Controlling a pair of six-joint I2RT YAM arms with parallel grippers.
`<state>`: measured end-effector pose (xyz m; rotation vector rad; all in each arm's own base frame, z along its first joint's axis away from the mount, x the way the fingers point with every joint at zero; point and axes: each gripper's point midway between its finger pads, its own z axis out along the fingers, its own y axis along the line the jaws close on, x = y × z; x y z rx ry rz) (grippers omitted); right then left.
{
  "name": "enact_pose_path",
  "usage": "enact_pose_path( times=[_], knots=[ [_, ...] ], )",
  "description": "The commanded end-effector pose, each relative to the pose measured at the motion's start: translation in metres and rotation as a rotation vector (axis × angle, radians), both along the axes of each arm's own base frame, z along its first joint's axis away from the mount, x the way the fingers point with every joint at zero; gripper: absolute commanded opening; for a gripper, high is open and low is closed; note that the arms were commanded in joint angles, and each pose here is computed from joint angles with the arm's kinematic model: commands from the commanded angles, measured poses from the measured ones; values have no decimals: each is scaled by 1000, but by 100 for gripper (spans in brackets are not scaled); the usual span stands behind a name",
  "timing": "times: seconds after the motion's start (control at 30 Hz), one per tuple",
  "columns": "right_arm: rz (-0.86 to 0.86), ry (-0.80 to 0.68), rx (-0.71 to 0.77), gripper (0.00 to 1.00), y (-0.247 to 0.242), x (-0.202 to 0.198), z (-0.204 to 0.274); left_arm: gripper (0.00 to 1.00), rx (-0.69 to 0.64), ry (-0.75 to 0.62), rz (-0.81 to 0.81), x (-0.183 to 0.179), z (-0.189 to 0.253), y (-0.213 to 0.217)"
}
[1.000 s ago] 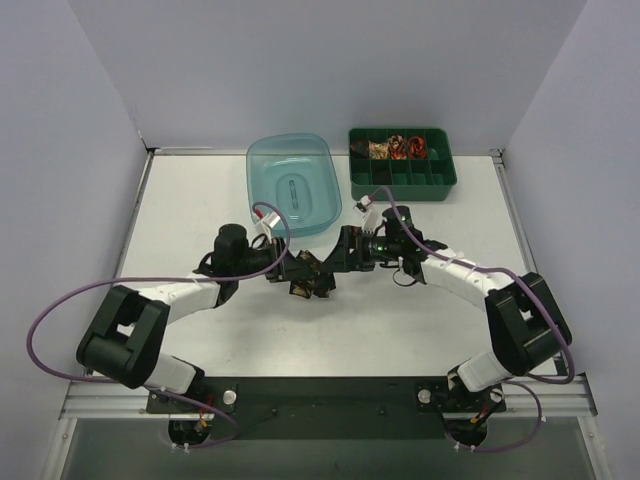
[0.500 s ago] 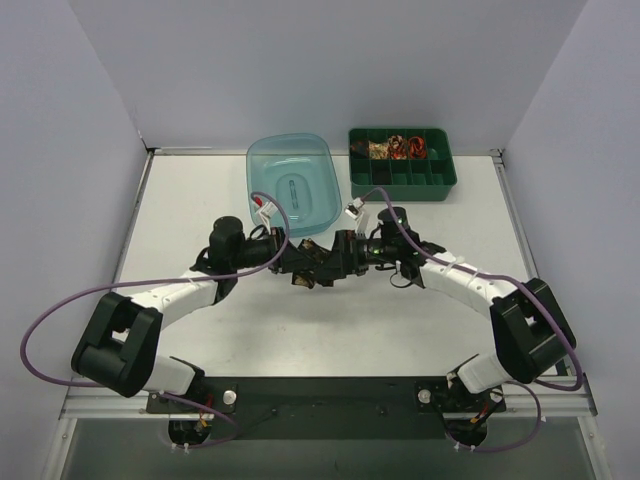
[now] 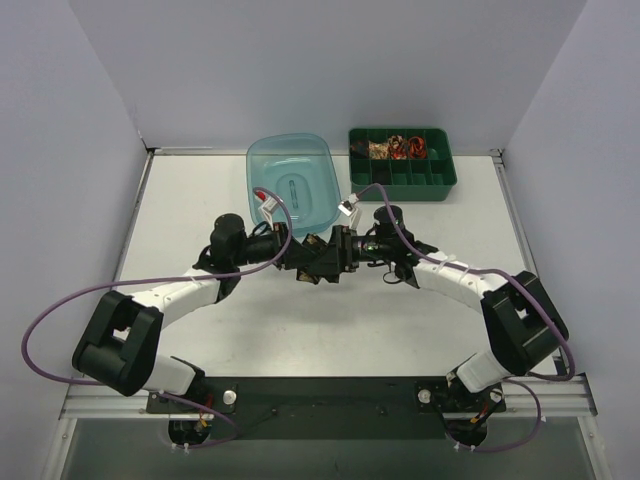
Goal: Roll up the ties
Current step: Pick up the tie at the center of the board.
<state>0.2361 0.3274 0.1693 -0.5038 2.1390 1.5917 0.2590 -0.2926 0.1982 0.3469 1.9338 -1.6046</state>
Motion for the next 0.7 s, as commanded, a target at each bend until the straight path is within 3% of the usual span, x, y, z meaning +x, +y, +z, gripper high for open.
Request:
enact_pose_path(
  times=[0.0, 0.17, 0.27, 0.33, 0.53, 0.6, 0.67],
  knots=[
    [79, -81, 96, 54, 18, -5, 29, 0, -57, -101, -14, 6, 30, -8],
    [100, -73, 127, 38, 23, -8, 33, 0, -59, -101, -6, 9, 32, -9],
    [99, -67, 128, 20, 23, -8, 34, 0, -62, -104, -4, 9, 33, -9],
    [101, -66, 125, 1, 23, -8, 34, 0, -64, -105, -4, 9, 34, -9],
    [87, -71, 83, 0, 21, -6, 30, 0, -61, -116, 21, 15, 38, -6],
    [57, -73, 29, 0, 17, 0, 21, 9, -45, -115, 42, 20, 40, -4],
    [35, -93, -5, 0, 13, 5, 18, 25, -2, -102, 75, 27, 35, 2]
  ],
)
